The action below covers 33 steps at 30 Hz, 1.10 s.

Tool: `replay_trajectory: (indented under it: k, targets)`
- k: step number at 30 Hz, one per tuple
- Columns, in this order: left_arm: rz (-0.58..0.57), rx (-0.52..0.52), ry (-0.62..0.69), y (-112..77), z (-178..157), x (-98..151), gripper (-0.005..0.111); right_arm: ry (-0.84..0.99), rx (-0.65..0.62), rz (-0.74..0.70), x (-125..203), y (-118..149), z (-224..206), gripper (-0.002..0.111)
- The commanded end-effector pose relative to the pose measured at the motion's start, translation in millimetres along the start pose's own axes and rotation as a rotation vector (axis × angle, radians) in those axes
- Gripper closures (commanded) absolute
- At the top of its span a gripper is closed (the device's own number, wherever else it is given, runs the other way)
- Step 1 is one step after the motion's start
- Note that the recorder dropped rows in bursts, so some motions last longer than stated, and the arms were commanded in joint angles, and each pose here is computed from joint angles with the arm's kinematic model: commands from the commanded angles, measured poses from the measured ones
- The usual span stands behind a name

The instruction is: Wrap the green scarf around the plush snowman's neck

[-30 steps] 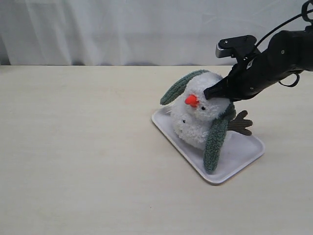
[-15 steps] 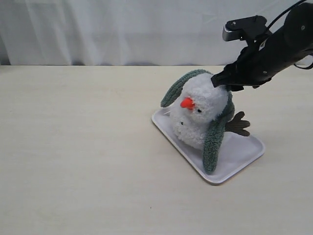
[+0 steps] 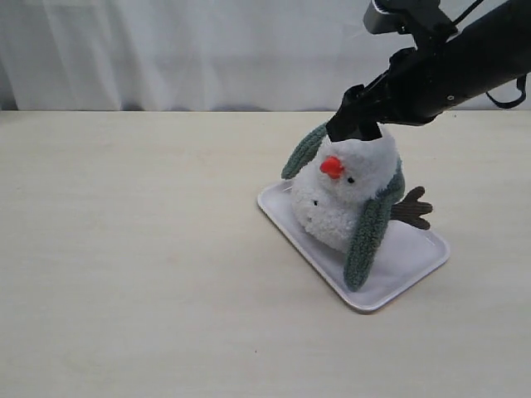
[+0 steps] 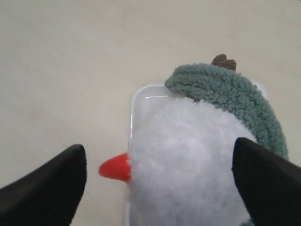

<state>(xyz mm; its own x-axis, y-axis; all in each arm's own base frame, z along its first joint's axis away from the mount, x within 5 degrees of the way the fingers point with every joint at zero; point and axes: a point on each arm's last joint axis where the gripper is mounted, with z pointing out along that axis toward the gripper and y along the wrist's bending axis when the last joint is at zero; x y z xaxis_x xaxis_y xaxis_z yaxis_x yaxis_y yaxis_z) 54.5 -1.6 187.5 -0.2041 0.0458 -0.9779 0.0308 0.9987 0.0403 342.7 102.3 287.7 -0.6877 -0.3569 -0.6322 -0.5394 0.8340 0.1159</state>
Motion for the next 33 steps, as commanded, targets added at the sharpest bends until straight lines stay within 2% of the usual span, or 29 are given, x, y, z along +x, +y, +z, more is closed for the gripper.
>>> replay_trajectory:
  k: [1,13,19,20,24,27,28,33]
  targets:
    - [-0.007,-0.005,-0.009,0.2,0,0,0.107,0.045,0.010,-0.008,4,-5,14,0.023]
    - [-0.003,-0.006,-0.009,0.3,0,0,0.107,0.142,-0.019,0.032,17,-12,45,0.023]
    - [-0.005,-0.006,-0.009,0.3,0,0,0.107,0.211,0.031,0.029,25,-18,50,0.026]
    - [-0.005,-0.006,-0.009,0.3,0,0,0.107,0.211,0.031,0.034,25,-18,50,0.029]
    - [-0.005,-0.006,-0.009,0.3,0,0,0.107,0.195,-0.002,0.037,23,-15,50,0.058]
    - [-0.005,-0.006,-0.009,0.3,0,0,0.107,0.208,-0.046,-0.024,24,-12,50,0.089]
    - [-0.005,-0.006,-0.009,0.3,0,0,0.107,0.220,-0.077,-0.088,26,-10,49,0.104]
    - [-0.005,-0.006,-0.009,0.3,0,0,0.107,0.214,-0.207,-0.353,27,2,49,0.104]
